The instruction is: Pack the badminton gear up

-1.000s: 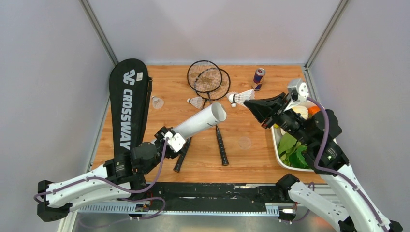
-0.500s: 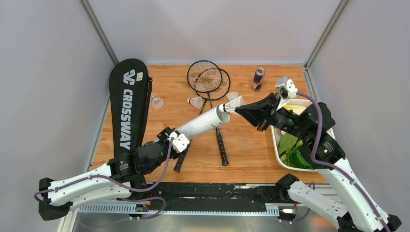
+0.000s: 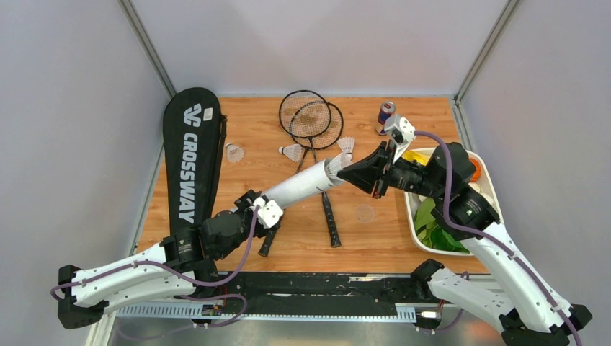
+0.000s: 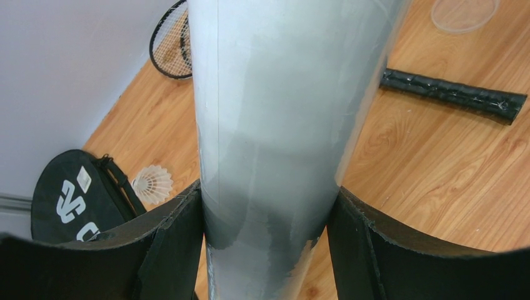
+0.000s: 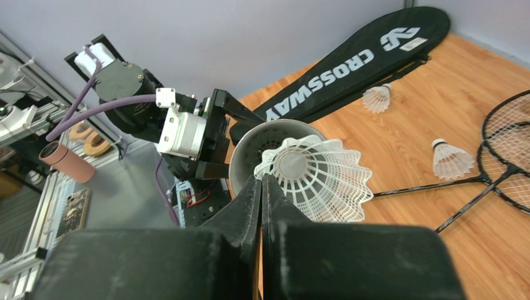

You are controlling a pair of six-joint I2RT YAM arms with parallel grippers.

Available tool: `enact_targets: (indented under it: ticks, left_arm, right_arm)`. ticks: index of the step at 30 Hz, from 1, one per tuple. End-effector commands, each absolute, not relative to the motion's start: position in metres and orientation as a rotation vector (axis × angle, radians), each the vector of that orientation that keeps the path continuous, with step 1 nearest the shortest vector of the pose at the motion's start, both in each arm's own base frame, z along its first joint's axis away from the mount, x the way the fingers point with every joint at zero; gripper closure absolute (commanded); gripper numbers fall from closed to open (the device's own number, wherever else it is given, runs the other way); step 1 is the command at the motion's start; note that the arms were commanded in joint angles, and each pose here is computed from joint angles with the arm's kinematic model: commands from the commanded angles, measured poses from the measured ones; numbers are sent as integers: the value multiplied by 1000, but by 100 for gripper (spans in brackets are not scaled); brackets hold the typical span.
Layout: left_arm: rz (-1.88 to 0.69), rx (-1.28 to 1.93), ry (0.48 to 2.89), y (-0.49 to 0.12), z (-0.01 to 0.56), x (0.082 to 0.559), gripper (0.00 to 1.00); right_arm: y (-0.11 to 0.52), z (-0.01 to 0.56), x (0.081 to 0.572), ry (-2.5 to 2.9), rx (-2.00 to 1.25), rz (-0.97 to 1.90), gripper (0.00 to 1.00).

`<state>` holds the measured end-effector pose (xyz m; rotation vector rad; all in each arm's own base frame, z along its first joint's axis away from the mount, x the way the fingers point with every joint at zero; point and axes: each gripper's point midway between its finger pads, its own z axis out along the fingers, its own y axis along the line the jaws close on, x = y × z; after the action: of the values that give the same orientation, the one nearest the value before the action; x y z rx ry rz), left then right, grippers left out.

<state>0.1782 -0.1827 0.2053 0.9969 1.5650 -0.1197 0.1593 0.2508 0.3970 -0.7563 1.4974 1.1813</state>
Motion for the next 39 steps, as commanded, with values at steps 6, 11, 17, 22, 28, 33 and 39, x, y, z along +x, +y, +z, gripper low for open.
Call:
enact_targets:
  ticks: [6,11,17,22,28,33,39]
  left_arm:
    - [-143,989,1521,-188,216,178,47]
    - [-149,990,1518,-188,217,178,47]
    - [-152,982,1511,-186,219,178,48]
    - [-152,970,1504,-185,222,178,47]
    - [-159,959,1494,-184,225,178,47]
    - [-161,957,1494,-184,225,177,48]
    - [-157,954,1496,-183,225,178,47]
  right_arm:
    - [273,388,148,1495,-851,1271,100]
    - [284,381,145,1501,-885,1307,100]
    - [289,370,147,1527,-886,1312,100]
    - [291,357,147,1567,-886,1327,99]
    - [293,354,145,1575,-899,1352,97]
    - [295,357,144,1566,-882,1382,95]
    - [298,356,154,1588,-793,1393,90]
